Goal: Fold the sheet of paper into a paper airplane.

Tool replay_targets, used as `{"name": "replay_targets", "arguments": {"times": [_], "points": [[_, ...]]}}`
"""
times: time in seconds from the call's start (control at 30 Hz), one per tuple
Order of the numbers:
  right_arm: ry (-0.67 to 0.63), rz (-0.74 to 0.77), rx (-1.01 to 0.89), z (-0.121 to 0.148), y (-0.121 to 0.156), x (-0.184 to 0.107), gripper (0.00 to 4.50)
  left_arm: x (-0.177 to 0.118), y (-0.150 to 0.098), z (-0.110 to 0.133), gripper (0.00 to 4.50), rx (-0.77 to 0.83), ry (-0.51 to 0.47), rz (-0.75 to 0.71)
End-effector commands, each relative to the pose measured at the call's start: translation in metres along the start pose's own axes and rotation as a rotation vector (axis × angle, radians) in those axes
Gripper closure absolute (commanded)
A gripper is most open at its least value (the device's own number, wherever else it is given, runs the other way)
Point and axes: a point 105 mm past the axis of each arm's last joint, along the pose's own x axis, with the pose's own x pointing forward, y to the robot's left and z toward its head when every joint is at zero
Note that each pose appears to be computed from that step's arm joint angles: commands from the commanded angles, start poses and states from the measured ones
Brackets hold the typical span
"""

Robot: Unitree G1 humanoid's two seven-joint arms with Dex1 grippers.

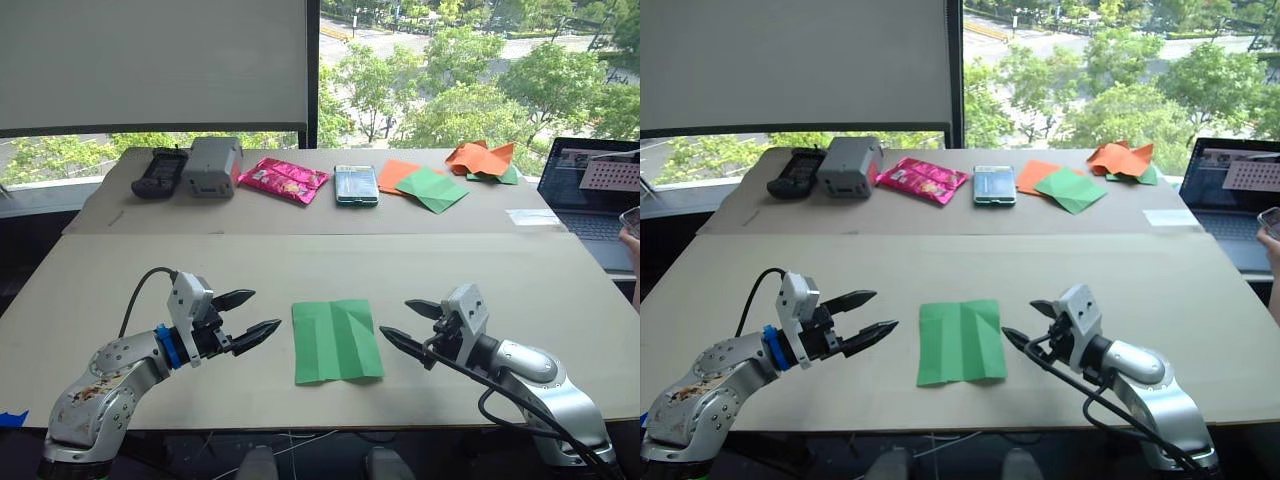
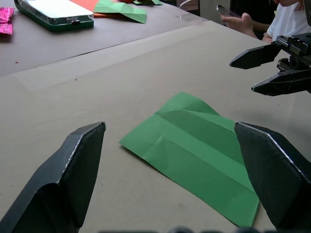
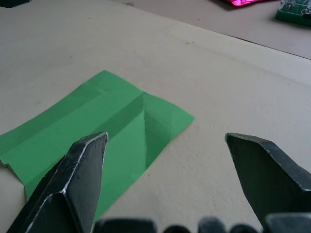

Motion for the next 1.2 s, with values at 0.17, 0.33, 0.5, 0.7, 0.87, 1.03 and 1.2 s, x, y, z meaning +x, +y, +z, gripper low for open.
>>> {"name": "replay_targets", "arguments": {"times": [0.17, 0.33, 0.5, 0.7, 0.87, 1.03, 1.2], "points": [[-0.052, -0.01, -0.05, 0.015, 0.001, -0.001, 0.21, 0.003, -0.002, 0.001, 0.0, 0.04, 0.026, -0.023], [-0.049, -0.011, -0.038, 0.014, 0.002, -0.001, 0.18, 0.006, -0.011, 0.003, 0.54, 0.025, 0.013, -0.091], [-0.052, -0.013, -0.032, 0.014, 0.004, -0.001, 0.18, 0.019, -0.019, 0.004, 2.15, 0.048, 0.009, -0.171], [-0.054, -0.033, -0.031, 0.013, 0.004, -0.003, 0.18, 0.046, -0.015, -0.019, 4.2, 0.137, 0.089, -0.246], [-0.055, -0.044, -0.031, 0.015, 0.007, -0.005, 0.18, 0.071, -0.011, -0.026, 4.46, 0.179, 0.09, -0.28], [-0.033, -0.042, -0.027, 0.013, 0.014, -0.009, 0.18, 0.083, -0.014, -0.043, 4.46, 0.221, 0.153, -0.325], [-0.022, -0.041, -0.028, 0.016, 0.02, -0.014, 0.18, 0.082, -0.015, -0.066, 4.46, 0.269, 0.247, -0.354]]}}
